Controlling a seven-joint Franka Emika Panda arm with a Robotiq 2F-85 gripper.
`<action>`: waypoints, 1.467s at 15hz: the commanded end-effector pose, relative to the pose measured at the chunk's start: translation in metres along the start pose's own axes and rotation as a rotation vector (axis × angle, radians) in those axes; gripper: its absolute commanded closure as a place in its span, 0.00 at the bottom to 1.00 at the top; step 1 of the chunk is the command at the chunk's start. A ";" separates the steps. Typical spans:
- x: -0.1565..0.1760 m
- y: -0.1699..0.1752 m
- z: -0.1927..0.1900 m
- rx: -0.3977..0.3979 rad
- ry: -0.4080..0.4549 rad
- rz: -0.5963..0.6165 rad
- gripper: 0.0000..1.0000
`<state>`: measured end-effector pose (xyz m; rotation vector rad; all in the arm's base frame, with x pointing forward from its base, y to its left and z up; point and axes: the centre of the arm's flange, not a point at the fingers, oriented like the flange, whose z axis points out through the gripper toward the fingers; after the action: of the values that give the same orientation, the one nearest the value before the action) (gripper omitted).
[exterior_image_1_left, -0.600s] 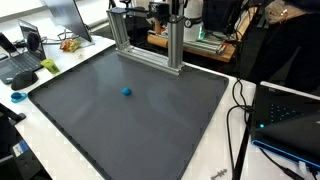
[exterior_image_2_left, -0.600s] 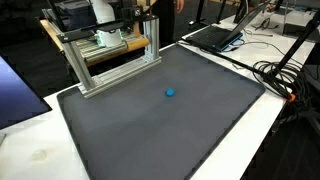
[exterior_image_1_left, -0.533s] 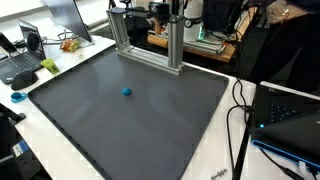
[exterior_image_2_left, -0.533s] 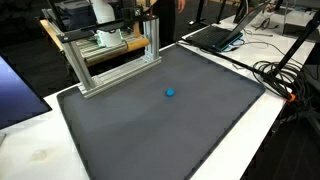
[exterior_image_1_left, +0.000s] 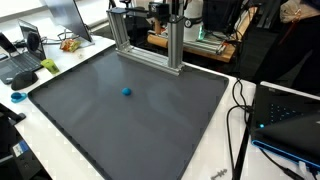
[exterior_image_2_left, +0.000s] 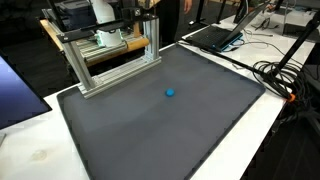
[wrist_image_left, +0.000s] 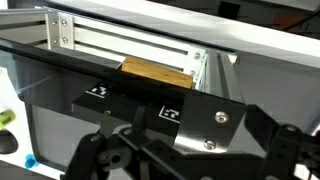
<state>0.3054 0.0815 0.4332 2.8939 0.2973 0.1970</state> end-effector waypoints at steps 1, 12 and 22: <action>0.000 0.000 0.000 0.000 0.000 0.000 0.00; 0.004 0.067 -0.048 0.071 0.100 0.128 0.00; 0.021 0.099 -0.027 0.085 0.027 0.203 0.00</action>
<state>0.3259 0.0064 0.4841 3.0038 0.0089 0.3102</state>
